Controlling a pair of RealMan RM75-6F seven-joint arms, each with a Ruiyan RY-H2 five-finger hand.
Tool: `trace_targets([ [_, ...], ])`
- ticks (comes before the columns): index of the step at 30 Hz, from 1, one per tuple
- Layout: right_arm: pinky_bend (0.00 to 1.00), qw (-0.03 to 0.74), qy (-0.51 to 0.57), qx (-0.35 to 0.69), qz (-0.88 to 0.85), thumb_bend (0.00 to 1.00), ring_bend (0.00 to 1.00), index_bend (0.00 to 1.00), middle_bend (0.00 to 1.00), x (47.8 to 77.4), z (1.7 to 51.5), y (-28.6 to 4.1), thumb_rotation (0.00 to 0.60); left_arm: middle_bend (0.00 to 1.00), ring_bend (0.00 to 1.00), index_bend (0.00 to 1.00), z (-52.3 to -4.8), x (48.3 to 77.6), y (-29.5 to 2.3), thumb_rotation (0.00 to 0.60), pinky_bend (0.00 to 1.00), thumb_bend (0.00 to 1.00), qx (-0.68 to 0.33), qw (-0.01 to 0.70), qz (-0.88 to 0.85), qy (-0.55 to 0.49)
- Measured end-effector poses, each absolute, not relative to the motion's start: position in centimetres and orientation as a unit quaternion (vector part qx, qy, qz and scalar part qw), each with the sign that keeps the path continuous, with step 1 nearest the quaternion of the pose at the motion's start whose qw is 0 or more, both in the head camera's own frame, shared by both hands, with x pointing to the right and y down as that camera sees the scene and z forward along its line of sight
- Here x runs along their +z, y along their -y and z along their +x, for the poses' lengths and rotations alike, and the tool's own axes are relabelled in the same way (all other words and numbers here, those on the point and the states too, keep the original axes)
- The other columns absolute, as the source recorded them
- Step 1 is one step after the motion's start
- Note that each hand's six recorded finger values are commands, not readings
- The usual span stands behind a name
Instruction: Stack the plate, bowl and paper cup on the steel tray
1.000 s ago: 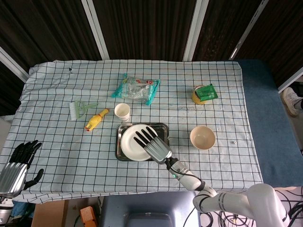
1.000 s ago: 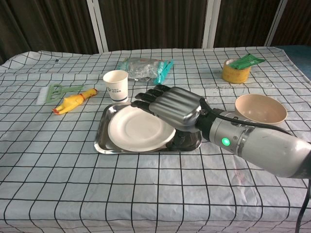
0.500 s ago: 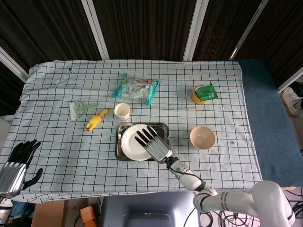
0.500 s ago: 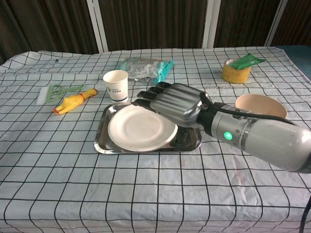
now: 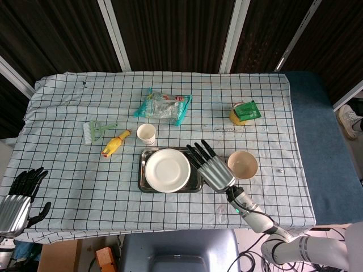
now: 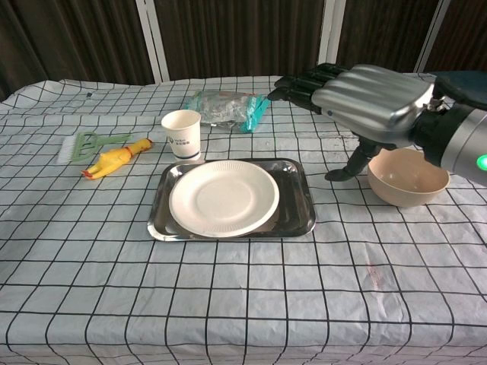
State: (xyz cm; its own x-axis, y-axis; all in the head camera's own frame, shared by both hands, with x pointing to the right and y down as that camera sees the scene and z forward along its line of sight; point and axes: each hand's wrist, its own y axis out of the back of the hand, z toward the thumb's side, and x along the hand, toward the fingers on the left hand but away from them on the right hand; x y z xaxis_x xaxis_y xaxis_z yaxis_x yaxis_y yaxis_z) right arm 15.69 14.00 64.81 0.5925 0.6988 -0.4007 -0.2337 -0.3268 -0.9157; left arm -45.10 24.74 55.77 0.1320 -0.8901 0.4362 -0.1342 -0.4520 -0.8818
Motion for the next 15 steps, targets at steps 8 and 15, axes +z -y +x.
trace_targets([
  [8,0.00,0.520,0.152,0.473,-0.695,0.05,0.00,0.09,0.00,64.3,22.3,-14.8,0.600,0.03,0.03,0.00,-45.2,55.8,-24.7,0.600,0.05,0.40,-0.537,0.353,-0.661,-0.387],
  [15,0.00,0.487,0.136,0.513,-0.694,0.10,0.00,0.24,0.00,64.9,28.3,-17.5,0.600,0.03,0.03,0.00,-45.2,56.0,-24.6,0.600,0.05,0.40,-0.537,0.350,-0.662,-0.387],
])
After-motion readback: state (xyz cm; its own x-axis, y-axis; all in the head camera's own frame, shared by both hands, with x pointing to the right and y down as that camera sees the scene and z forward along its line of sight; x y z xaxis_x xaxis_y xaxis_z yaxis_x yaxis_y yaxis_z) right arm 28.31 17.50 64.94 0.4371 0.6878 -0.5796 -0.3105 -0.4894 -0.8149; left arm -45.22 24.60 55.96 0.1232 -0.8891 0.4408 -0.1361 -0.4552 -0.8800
